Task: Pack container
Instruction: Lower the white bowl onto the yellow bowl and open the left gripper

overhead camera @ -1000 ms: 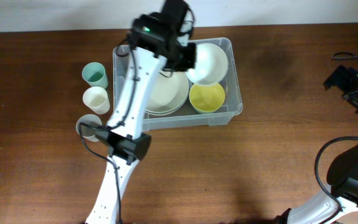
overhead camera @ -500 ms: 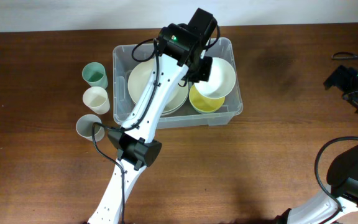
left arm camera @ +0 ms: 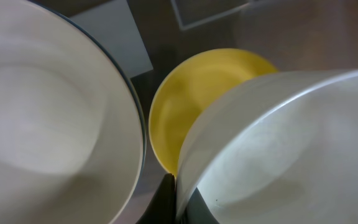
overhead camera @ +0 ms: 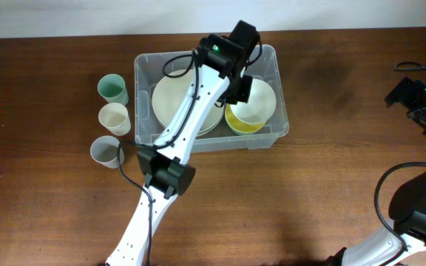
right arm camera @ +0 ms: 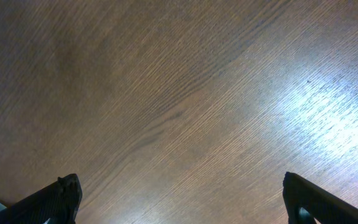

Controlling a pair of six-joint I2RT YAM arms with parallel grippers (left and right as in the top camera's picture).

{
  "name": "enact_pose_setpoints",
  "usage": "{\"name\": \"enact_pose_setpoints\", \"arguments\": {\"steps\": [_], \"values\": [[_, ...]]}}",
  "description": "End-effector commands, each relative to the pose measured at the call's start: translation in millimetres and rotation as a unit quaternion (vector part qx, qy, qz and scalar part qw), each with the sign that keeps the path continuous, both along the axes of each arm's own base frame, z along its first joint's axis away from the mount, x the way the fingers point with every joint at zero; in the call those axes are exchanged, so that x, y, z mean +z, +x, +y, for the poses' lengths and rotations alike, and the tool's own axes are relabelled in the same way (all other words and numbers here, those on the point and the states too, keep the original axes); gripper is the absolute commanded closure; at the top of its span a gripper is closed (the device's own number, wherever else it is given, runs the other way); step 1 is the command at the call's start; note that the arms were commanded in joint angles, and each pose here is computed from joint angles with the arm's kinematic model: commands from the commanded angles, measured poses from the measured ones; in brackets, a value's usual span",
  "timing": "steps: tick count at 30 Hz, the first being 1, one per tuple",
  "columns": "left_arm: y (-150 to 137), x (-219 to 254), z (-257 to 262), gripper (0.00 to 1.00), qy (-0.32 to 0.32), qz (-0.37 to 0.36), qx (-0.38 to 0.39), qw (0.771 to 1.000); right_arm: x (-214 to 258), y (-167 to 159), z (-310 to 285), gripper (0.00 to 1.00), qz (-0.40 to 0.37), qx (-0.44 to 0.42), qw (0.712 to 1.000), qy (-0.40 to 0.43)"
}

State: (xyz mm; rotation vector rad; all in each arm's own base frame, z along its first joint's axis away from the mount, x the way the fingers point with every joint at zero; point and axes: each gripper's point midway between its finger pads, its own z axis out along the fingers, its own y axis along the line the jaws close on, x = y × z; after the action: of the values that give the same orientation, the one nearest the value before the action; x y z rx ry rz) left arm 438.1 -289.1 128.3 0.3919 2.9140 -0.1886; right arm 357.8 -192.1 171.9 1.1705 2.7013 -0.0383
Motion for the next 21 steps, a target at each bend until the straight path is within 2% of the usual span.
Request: {"name": "enact_pose_setpoints", "arguments": {"steps": [1,8,21], "values": [[3,-28,4,0.98,0.021,0.02,-0.002,1.0,4,-2,0,0.01,-0.003,0.002,1.0,-0.003],[1,-45,5,0.98,0.031,0.036,-0.002,0.999,4,-2,0,0.01,-0.003,0.002,1.0,-0.003],[5,-45,6,0.8,0.028,0.031,0.001,0.999,4,-2,0,0.01,-0.003,0.002,1.0,-0.003]]}}
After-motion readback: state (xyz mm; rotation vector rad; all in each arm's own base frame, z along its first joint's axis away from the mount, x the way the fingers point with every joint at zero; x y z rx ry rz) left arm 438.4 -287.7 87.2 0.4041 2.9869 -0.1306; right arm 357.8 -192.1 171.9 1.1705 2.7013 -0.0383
